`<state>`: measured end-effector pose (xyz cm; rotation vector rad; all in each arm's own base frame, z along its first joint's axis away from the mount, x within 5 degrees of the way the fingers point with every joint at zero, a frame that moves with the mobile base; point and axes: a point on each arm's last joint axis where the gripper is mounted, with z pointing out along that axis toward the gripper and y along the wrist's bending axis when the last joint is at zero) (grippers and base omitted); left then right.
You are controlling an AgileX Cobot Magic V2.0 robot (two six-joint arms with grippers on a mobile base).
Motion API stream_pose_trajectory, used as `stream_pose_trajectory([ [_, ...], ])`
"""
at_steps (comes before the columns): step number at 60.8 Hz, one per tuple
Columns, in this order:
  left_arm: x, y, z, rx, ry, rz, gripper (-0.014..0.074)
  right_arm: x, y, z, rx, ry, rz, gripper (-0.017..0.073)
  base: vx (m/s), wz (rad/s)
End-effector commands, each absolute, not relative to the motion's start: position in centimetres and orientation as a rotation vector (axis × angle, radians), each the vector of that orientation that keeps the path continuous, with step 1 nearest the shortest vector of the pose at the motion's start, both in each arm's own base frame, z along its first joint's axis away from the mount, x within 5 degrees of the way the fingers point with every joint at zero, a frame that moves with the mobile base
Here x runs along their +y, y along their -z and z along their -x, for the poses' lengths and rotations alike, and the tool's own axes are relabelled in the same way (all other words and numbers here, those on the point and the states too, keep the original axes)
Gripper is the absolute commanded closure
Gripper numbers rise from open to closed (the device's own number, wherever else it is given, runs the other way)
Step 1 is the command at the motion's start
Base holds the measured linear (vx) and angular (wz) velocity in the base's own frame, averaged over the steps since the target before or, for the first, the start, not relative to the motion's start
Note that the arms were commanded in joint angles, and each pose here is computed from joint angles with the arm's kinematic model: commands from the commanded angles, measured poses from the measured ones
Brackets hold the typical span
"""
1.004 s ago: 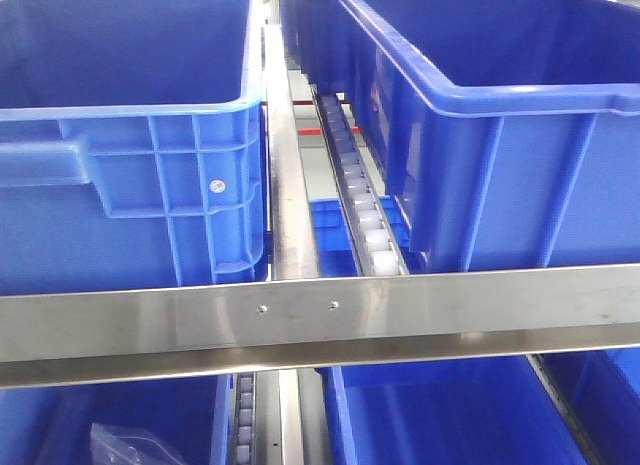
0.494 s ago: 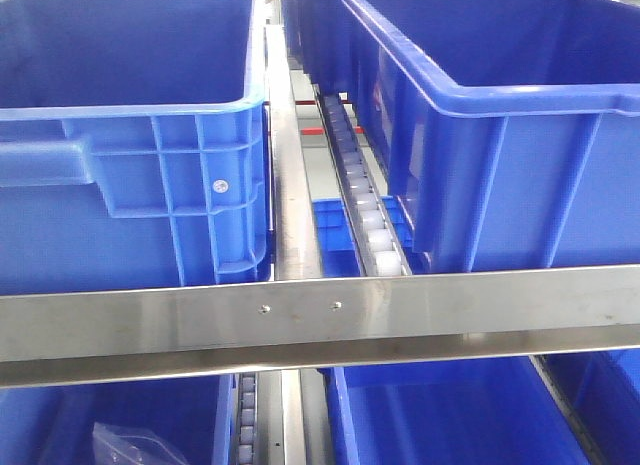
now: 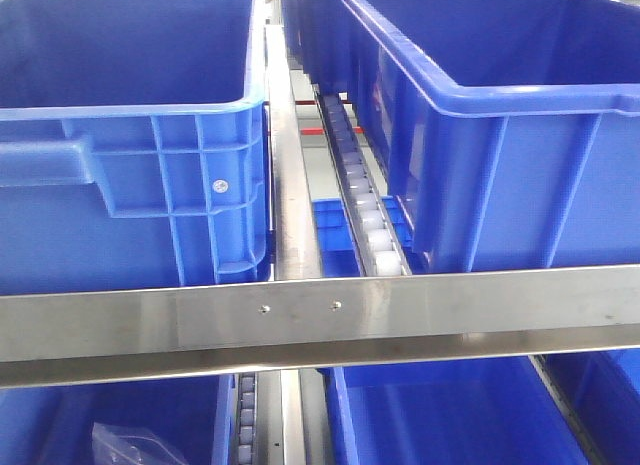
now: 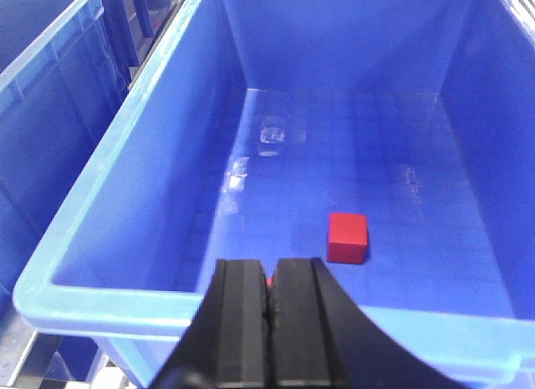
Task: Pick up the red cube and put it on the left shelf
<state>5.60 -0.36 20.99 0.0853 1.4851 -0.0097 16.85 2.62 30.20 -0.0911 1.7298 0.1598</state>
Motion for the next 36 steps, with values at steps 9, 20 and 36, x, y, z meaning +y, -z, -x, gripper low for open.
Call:
stream_pose_trajectory([
  [9,-0.3,-21.0,-5.7,1.432,0.010,-0.075,0.0488,1.1,-31.0,-13.4,1.549,-0.102,0.039,0.0510,0.00,0.00],
  [20,-0.3,-21.0,-5.7,1.432,0.010,-0.075,0.0488,0.3,-28.7,-9.7,1.474,-0.054,-0.008,0.0510,0.00,0.00],
  [36,-0.3,-21.0,-5.7,1.432,0.010,-0.075,0.0488,0.1,-24.7,-6.3,1.376,-0.034,-0.032,0.0510,0.00,0.00],
])
